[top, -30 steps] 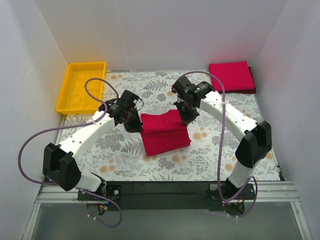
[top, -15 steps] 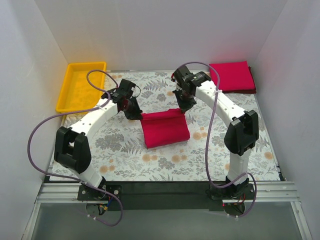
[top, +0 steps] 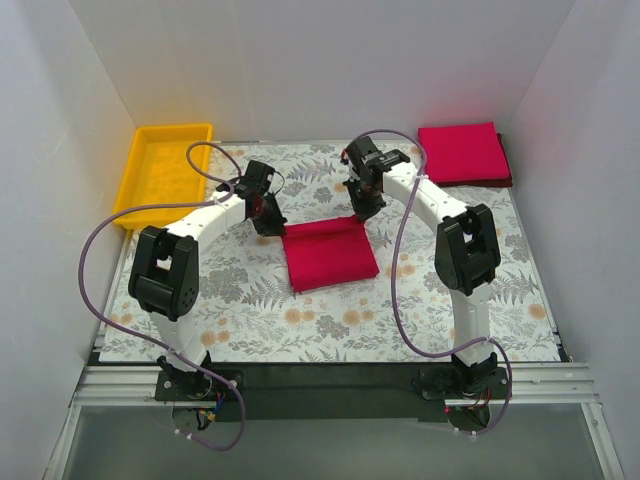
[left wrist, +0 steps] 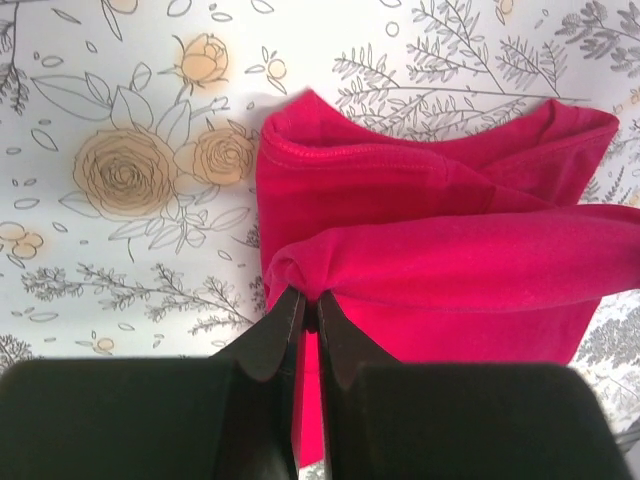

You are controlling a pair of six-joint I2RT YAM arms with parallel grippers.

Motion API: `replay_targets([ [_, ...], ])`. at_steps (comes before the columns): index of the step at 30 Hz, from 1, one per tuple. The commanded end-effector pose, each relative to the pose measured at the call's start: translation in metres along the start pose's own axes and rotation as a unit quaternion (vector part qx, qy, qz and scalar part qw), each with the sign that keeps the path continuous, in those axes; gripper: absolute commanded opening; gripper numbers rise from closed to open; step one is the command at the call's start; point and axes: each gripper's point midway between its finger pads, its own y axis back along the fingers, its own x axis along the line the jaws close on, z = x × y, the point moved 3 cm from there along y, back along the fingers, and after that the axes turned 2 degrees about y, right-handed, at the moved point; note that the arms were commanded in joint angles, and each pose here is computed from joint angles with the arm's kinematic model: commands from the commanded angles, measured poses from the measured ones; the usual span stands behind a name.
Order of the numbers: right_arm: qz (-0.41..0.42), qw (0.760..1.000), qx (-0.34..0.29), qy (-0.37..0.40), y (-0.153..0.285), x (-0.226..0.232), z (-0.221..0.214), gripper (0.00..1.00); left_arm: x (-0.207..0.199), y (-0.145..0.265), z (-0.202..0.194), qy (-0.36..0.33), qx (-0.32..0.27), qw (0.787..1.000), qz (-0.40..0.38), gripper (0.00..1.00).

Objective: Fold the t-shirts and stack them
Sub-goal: Fold the tshirt

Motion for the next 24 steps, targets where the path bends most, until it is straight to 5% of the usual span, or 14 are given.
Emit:
replay_targets([
  [1, -0.034, 0.999, -0.024, 0.003, -0.005, -0.023, 0.008, 0.01, 0.021, -0.004, 0.021, -0.005, -0.05, 0.998, 0.039, 0.0],
  [13, -0.036, 0.999, -0.038, -0.006, -0.025, -0.028, 0.007, 0.06, 0.026, -0.021, 0.02, -0.004, -0.055, 0.998, 0.041, 0.0],
  [17, -0.03, 0.998, -0.06, -0.011, -0.013, -0.026, 0.016, 0.21, 0.021, -0.012, 0.028, -0.008, -0.072, 0.997, 0.034, 0.21],
  [19, -0.029, 0.996, -0.081, -0.014, 0.004, -0.025, 0.022, 0.27, 0.014, 0.001, 0.032, -0.013, -0.085, 0.996, 0.019, 0.44],
  [22, -0.035, 0.992, -0.119, -0.02, 0.028, -0.026, 0.029, 0.38, 0.002, 0.028, 0.04, -0.02, -0.112, 0.993, -0.007, 0.6],
  [24, -0.02, 0.988, -0.15, -0.021, 0.039, -0.021, 0.035, 0.44, -0.003, 0.049, 0.04, -0.025, -0.134, 0.99, -0.024, 0.61],
])
